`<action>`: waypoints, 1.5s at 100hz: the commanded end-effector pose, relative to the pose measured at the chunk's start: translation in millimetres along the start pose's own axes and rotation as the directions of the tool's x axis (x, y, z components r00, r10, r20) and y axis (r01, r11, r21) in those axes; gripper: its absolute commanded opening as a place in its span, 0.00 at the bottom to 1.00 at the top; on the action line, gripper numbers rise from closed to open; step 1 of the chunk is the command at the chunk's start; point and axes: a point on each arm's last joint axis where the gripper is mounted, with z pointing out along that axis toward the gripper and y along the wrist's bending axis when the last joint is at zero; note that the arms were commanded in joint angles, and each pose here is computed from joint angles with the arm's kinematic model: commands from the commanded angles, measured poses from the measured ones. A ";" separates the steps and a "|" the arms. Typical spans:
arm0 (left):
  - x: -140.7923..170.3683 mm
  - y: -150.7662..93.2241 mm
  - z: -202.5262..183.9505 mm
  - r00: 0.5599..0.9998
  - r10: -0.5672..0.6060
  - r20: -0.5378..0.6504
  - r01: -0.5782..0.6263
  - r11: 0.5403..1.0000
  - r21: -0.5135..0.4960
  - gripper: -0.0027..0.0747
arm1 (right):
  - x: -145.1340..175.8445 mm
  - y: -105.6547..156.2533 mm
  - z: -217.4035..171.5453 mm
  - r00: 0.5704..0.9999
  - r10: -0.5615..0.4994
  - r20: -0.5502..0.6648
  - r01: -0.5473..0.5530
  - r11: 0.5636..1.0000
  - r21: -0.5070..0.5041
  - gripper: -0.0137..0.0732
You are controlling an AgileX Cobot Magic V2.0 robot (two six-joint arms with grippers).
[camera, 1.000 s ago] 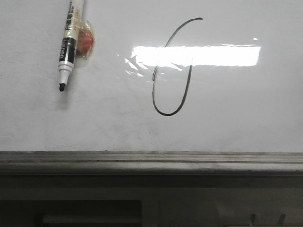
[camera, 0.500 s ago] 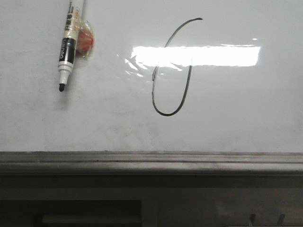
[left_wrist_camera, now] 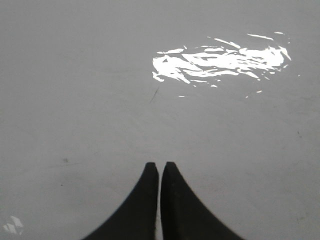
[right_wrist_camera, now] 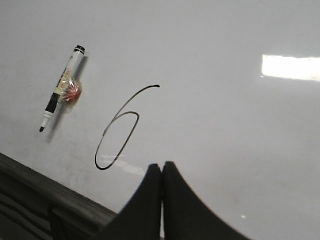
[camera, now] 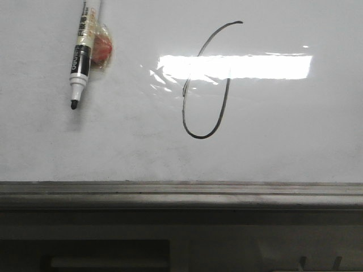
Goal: Write number 6 on whiteboard
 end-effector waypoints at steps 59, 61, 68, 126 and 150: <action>8.8 0.5 -0.2 0.999 -0.016 0.051 0.016 1.000 -0.006 0.01 | -11.8 -4.4 0.9 0.998 0.016 0.060 -0.019 0.999 0.045 0.10; 8.8 0.5 -0.2 0.999 -0.016 0.051 0.016 1.000 -0.006 0.01 | -11.7 -5.1 1.0 0.998 0.013 0.064 -0.016 0.998 0.053 0.10; 8.8 0.5 -0.2 0.999 -0.016 0.051 0.016 1.000 -0.006 0.01 | -10.9 -8.9 0.9 0.996 -0.071 0.053 0.066 0.993 0.099 0.10; 8.2 0.5 -0.3 0.998 -0.016 0.052 0.016 1.000 -0.006 0.01 | 56.2 -42.8 6.2 0.967 -0.252 -0.043 0.238 0.827 0.510 0.10; 8.3 0.5 -0.2 0.999 -0.016 0.051 0.016 1.000 -0.006 0.01 | 55.0 -42.6 6.1 0.959 -0.279 -0.045 0.262 0.819 0.510 0.10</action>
